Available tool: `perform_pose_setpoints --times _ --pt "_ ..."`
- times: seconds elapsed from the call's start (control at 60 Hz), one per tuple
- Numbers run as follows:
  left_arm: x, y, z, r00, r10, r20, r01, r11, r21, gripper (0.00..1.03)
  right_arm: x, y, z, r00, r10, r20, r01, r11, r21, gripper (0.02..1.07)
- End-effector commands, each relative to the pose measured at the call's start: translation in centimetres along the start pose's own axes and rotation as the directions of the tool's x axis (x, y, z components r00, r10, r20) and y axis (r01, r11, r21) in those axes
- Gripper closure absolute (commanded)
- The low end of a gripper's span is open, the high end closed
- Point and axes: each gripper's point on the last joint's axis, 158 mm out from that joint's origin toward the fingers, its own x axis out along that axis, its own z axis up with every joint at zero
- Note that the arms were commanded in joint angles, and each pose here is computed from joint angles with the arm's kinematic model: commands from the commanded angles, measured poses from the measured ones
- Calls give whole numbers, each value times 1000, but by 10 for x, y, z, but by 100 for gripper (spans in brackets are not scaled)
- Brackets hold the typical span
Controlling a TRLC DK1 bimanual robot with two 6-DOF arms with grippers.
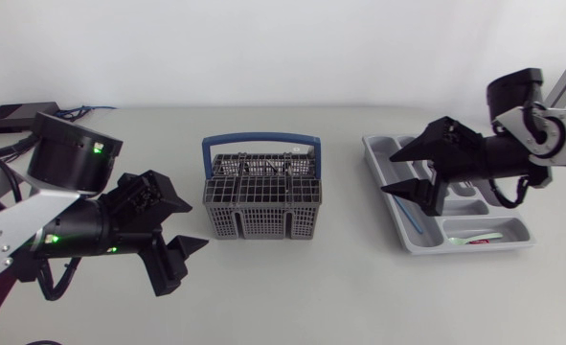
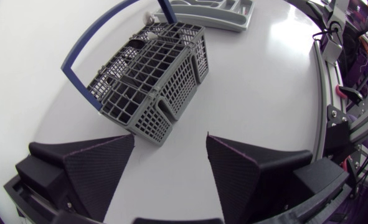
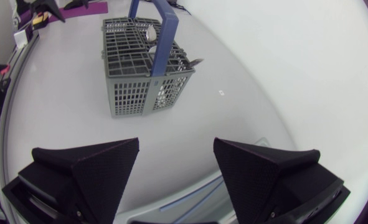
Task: Unload the cutlery basket into the drawer organizer.
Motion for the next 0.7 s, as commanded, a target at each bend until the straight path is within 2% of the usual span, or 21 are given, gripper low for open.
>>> perform_pose_setpoints --times 0.0,0.15,0.25,0.417,0.55,0.617,0.683 --pt "10 -4 -14 1000 -9 -26 10 1000 26 5 24 -5 7 1000 26 -3 -26 991 130 20" --pt "28 -3 -28 998 -13 -56 15 999 33 5 61 -25 13 999 53 -9 -49 965 257 20" --pt "42 -1 -35 998 -11 -69 13 999 39 5 80 -46 12 999 32 -3 -29 938 346 20" --pt "72 8 -46 994 3 -106 1 999 39 5 121 -62 13 998 55 -10 -45 900 433 20" --pt "82 13 -47 994 22 -106 -17 999 40 7 145 -73 17 998 56 -17 -41 880 474 20" --pt "85 15 -49 994 28 -107 -24 999 40 19 158 -72 22 997 71 -20 -52 875 481 26" --pt "89 16 -50 994 35 -106 -31 999 38 37 167 -74 27 997 78 -15 -60 866 497 41"
